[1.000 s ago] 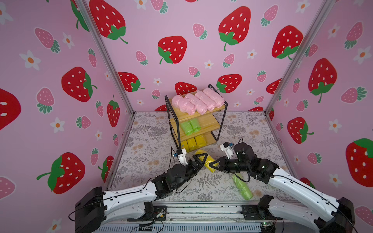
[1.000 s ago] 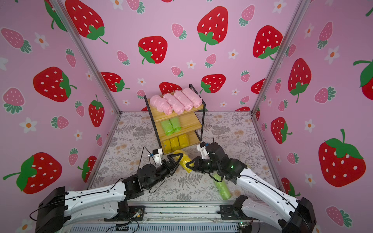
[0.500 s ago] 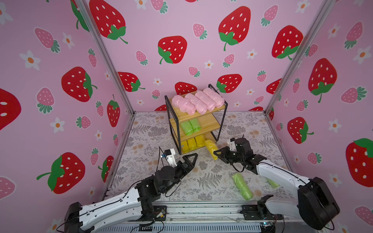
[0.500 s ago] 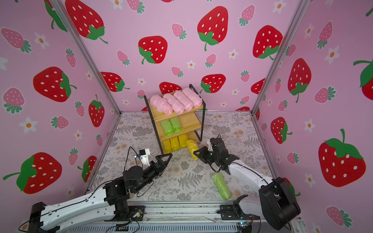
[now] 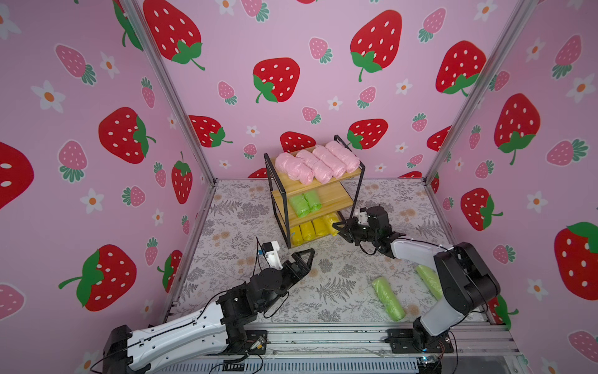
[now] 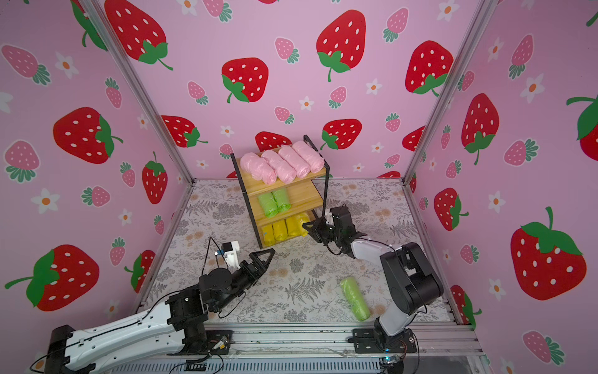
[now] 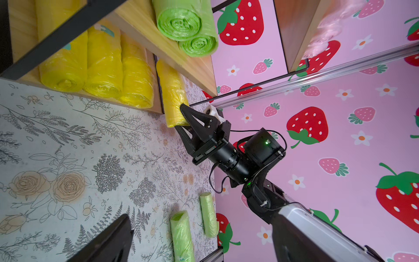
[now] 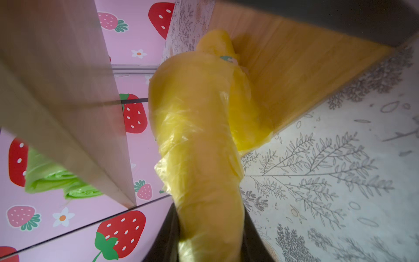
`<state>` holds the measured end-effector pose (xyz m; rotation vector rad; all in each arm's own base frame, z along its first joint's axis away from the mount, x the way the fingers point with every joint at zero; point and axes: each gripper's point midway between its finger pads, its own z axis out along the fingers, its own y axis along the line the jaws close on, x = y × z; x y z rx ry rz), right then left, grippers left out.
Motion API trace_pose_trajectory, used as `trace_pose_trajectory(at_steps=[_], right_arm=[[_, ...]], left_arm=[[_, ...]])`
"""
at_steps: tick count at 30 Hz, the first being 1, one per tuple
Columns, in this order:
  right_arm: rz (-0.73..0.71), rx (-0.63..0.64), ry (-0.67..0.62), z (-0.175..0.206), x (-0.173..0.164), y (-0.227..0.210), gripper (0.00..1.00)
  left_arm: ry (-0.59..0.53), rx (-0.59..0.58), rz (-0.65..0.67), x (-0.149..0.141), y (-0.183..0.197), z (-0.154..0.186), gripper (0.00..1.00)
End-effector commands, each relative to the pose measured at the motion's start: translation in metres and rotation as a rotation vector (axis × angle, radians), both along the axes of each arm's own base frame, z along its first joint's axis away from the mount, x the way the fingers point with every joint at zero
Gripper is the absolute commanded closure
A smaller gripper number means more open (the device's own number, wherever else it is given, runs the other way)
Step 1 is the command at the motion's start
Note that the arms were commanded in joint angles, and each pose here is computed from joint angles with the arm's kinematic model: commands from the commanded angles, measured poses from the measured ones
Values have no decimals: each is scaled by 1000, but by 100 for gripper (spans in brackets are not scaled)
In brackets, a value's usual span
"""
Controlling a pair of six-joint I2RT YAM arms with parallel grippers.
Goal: Sort the rolls of trash bags by color and place them on the shelf
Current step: Place the roll of trash bags on the shelf.
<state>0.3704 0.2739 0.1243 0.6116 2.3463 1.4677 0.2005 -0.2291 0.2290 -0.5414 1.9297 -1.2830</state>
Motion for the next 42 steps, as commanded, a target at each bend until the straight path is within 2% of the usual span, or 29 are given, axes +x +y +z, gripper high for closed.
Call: trace_pose_trajectory(at_steps=[1, 9, 22, 24, 28, 31, 34, 41, 42], right_arm=[[-16, 103, -76, 31, 27, 5, 100], [-28, 150, -26, 15, 55, 6, 100], [-23, 141, 97, -31, 63, 9, 100], [-21, 141, 111, -37, 64, 10, 92], [-14, 133, 135, -41, 66, 8, 56], [-18, 108, 160, -43, 64, 2, 39], [-20, 87, 179, -43, 62, -7, 30], [-9, 55, 212, -37, 49, -30, 22], [-1, 38, 210, -37, 47, -31, 17]], left_arm=[[-21, 31, 16, 1, 5, 0, 0], [-23, 51, 15, 3, 2, -2, 1], [-30, 81, 5, 7, -4, 0, 0], [-28, 86, 2, 6, -5, 0, 0], [-28, 92, 0, 6, -5, 0, 0], [-27, 94, 0, 6, -4, 0, 0], [-26, 92, -3, 6, -5, 0, 0], [-27, 104, -22, 6, -10, 1, 0], [-27, 104, -26, 6, -11, 1, 0]])
